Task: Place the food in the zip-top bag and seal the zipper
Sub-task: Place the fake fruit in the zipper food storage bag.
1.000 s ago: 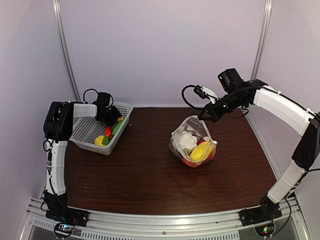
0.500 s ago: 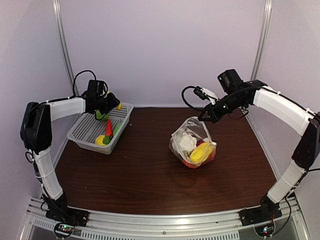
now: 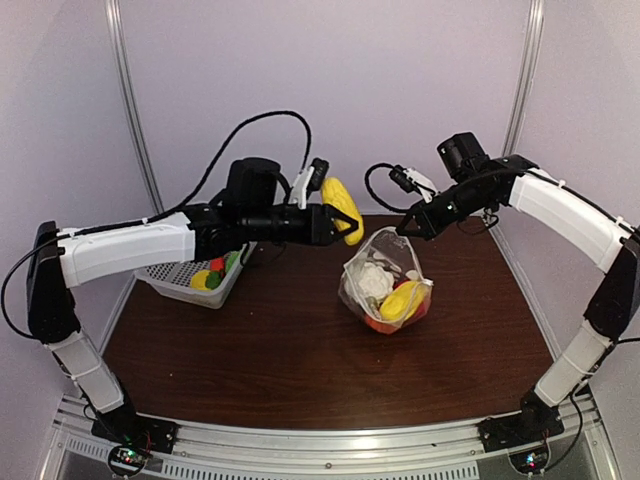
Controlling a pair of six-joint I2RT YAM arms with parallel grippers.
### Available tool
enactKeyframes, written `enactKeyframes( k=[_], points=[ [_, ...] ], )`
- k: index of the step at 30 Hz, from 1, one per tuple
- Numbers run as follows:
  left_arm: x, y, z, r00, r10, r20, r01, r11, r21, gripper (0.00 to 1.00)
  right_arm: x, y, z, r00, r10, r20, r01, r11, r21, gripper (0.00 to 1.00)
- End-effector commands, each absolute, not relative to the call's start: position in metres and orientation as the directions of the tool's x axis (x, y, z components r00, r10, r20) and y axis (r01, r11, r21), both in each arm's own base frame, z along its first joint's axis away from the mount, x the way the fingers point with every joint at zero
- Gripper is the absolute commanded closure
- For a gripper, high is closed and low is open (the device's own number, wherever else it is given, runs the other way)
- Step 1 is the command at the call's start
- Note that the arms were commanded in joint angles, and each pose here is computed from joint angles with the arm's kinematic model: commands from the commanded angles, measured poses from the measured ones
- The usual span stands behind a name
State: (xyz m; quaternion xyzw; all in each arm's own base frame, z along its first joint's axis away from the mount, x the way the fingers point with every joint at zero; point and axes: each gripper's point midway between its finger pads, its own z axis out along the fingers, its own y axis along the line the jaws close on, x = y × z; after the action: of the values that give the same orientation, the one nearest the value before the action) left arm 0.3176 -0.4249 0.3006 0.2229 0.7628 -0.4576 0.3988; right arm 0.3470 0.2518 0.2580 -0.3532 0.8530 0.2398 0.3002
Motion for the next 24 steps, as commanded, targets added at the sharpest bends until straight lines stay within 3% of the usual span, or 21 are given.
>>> enactKeyframes(
  k=[1, 7, 11, 17, 21, 24],
  points=[
    [0.273, -0.478, 0.307, -0.543, 0.046, -0.839, 0.797, 0.343, -0.497, 0.66, 0.343, 0.252, 0.293, -0.553, -0.395, -0.734, -0.738, 0.642, 0.21, 1.0],
    [0.268, -0.513, 0.262, -0.582, 0.093, -0.808, 0.759, 0.418, -0.499, 0.68, 0.336, 0.258, 0.314, -0.559, -0.33, -0.761, -0.737, 0.618, 0.273, 1.0],
    [0.29, -0.512, 0.231, -0.625, 0.066, -0.778, 0.67, 0.557, -0.491, 0.69, 0.328, 0.265, 0.325, -0.567, -0.306, -0.765, -0.751, 0.572, 0.329, 1.0],
    [0.31, -0.52, 0.199, -0.666, 0.084, -0.742, 0.604, 0.645, -0.469, 0.68, 0.319, 0.27, 0.338, -0.556, -0.276, -0.784, -0.769, 0.529, 0.358, 1.0],
    [0.311, -0.531, 0.179, -0.681, 0.149, -0.717, 0.613, 0.653, -0.446, 0.55, 0.318, 0.272, 0.34, -0.57, -0.255, -0.781, -0.762, 0.519, 0.387, 1.0],
    [0.299, -0.544, 0.186, -0.678, 0.157, -0.718, 0.657, 0.568, -0.496, 0.36, 0.32, 0.273, 0.334, -0.576, -0.256, -0.776, -0.759, 0.52, 0.392, 1.0]
  ],
)
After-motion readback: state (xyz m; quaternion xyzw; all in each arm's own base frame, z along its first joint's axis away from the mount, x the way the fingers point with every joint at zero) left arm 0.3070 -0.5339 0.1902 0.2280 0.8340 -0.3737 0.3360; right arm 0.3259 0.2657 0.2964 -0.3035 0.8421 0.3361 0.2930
